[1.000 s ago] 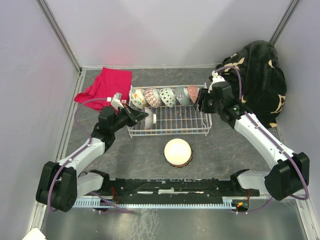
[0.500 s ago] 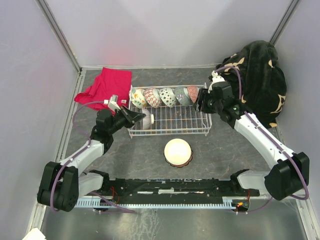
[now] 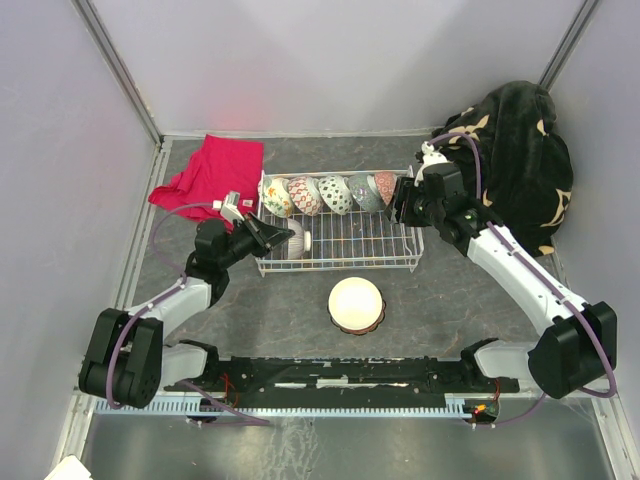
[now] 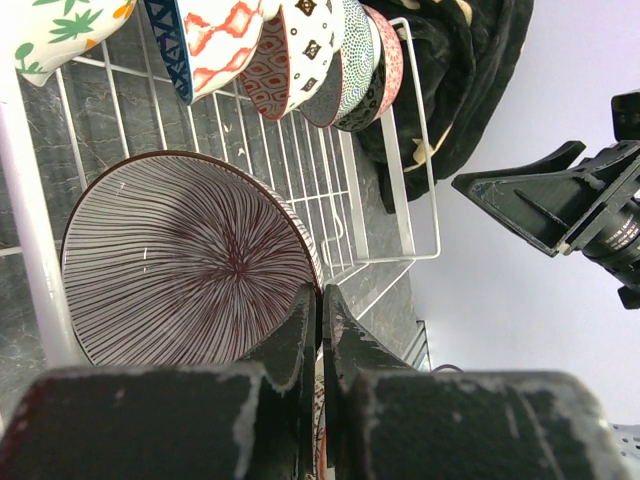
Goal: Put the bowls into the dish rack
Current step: Adjust the bowl in the dish rack.
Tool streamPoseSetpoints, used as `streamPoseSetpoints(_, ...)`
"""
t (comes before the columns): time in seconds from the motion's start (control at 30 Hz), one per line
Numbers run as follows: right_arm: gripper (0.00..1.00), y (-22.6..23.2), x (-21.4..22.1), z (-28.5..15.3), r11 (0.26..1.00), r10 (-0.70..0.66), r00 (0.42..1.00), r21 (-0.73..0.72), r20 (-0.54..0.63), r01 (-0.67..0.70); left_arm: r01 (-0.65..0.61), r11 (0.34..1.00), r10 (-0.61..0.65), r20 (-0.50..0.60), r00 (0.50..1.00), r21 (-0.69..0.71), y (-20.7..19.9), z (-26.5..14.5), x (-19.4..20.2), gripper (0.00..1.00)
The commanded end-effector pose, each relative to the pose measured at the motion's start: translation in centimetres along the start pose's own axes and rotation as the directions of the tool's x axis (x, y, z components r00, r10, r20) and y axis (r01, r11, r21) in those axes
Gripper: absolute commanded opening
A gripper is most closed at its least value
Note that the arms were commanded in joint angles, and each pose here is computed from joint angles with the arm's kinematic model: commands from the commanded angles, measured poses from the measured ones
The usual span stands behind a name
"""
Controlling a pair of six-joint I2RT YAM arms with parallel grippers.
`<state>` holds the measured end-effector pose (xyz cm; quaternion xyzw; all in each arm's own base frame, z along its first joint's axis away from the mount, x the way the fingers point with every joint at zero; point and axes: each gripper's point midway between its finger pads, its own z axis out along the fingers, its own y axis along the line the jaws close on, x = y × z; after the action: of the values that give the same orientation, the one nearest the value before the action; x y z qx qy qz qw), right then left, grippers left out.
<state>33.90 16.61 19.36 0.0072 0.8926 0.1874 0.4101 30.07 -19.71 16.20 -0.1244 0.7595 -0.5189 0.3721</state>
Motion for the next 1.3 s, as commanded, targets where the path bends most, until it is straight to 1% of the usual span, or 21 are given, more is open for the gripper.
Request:
streamPoseSetpoints(0.0,0.63,1.0,-1.0,-0.1,0.999,0.010,0.999,-0.050,0.039,-0.008,0.027,0.996,-0.026,-0.021,0.999,0.079,-1.9,-0.2,0.1,0.03)
streamPoseSetpoints(0.17,0.63,1.2,-1.1,-0.1,0.998,0.009,0.999,-0.066,0.042,-0.006,0.028,0.999,-0.026,-0.029,0.999,0.039,-1.0,-0.2,0.3,0.03)
streamPoseSetpoints(0.27,0.63,1.2,-1.1,-0.1,0.998,0.007,0.999,-0.061,0.042,-0.004,0.027,0.999,-0.028,-0.043,0.999,-0.025,0.5,-0.2,0.7,0.03)
streamPoseSetpoints(0.47,0.63,0.0,-1.2,-0.3,1.000,-0.002,0.999,0.001,0.051,0.002,0.017,0.994,-0.025,-0.072,0.997,-0.107,2.9,-0.1,1.3,0.03)
streamPoseSetpoints(0.7,0.63,-1.7,-1.6,-0.9,0.995,-0.022,0.997,0.095,0.069,0.015,0.010,0.987,-0.026,-0.093,0.995,-0.163,4.7,0.0,1.9,0.03)
streamPoseSetpoints(0.77,0.62,-1.6,-1.5,-0.9,0.996,-0.027,0.998,0.090,0.061,0.022,0.007,0.985,-0.024,-0.099,0.995,-0.171,5.1,0.0,2.1,0.03)
streamPoseSetpoints(0.8,0.62,-1.0,-1.4,-0.8,0.998,-0.032,0.998,0.056,0.055,0.029,0.007,0.984,-0.025,-0.100,0.995,-0.176,5.2,0.0,2.2,0.03)
streamPoseSetpoints(0.87,0.62,0.1,-1.0,-0.3,0.999,-0.049,0.999,0.009,0.020,0.048,0.007,0.983,-0.026,-0.102,0.994,-0.181,5.5,0.0,2.2,0.03)
streamPoseSetpoints(0.97,0.62,1.2,0.4,0.9,0.996,-0.093,0.994,-0.020,-0.064,0.092,0.008,0.983,-0.027,-0.103,0.994,-0.184,5.6,0.0,2.3,0.03)
streamPoseSetpoints(1.1,0.62,1.8,2.6,2.9,0.987,-0.156,0.973,-0.001,-0.172,0.158,0.007,0.983,-0.025,-0.100,0.995,-0.183,5.5,-0.1,2.1,0.03)
streamPoseSetpoints(1.27,0.64,2.2,4.6,4.8,0.967,-0.232,0.943,0.052,-0.239,0.251,0.006,0.984,-0.024,-0.099,0.995,-0.180,5.4,-0.1,2.1,0.03)
